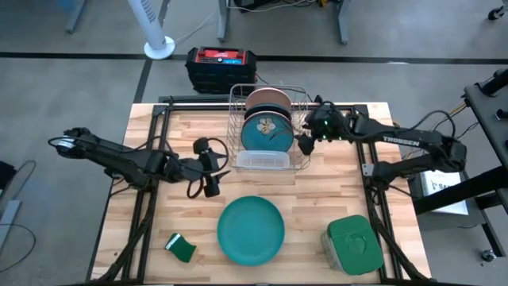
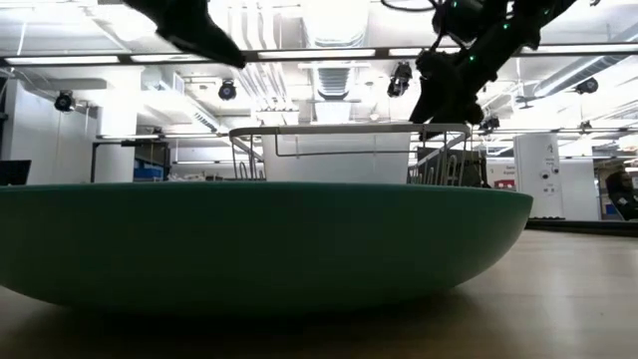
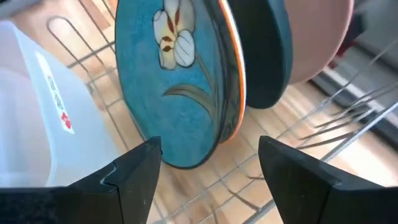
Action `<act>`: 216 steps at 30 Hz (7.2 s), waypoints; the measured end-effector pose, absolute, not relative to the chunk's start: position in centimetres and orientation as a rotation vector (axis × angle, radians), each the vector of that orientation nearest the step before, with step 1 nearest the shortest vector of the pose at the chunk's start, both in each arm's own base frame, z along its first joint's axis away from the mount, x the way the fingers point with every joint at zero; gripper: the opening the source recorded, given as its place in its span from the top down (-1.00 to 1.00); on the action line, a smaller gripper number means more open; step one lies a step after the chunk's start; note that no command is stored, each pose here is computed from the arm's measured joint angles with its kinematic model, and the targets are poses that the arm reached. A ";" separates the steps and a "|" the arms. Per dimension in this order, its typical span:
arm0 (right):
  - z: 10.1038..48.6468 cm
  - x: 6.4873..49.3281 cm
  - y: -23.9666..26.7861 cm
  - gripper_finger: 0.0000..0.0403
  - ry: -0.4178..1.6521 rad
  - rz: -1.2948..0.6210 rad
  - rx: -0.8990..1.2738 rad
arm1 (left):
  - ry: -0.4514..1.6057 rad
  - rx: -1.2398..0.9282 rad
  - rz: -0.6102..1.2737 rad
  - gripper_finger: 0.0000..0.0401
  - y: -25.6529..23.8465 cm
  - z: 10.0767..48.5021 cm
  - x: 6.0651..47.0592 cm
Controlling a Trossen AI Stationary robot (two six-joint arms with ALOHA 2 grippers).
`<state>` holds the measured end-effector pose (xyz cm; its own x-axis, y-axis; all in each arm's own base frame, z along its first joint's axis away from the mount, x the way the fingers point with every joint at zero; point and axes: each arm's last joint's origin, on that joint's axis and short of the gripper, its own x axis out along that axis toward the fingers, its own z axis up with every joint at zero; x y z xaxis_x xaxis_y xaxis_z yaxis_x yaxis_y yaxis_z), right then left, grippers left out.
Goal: Sort dishes
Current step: Put the blue plate in the dishwasher rack
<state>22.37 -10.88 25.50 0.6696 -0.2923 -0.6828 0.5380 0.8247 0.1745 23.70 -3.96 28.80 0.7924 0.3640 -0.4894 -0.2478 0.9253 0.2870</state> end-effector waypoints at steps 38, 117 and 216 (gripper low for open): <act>22.8 26.0 -15.2 -0.03 0.835 -0.343 0.415 | 0.646 0.352 0.354 -0.15 -2.5 31.3 25.5; 26.9 25.9 -11.6 0.96 0.744 -0.303 -0.054 | 0.647 0.327 0.392 -0.15 -2.3 31.1 25.5; 28.1 28.6 -8.1 0.96 0.598 -0.308 -0.289 | 0.711 0.305 0.468 -0.15 -2.1 28.8 25.0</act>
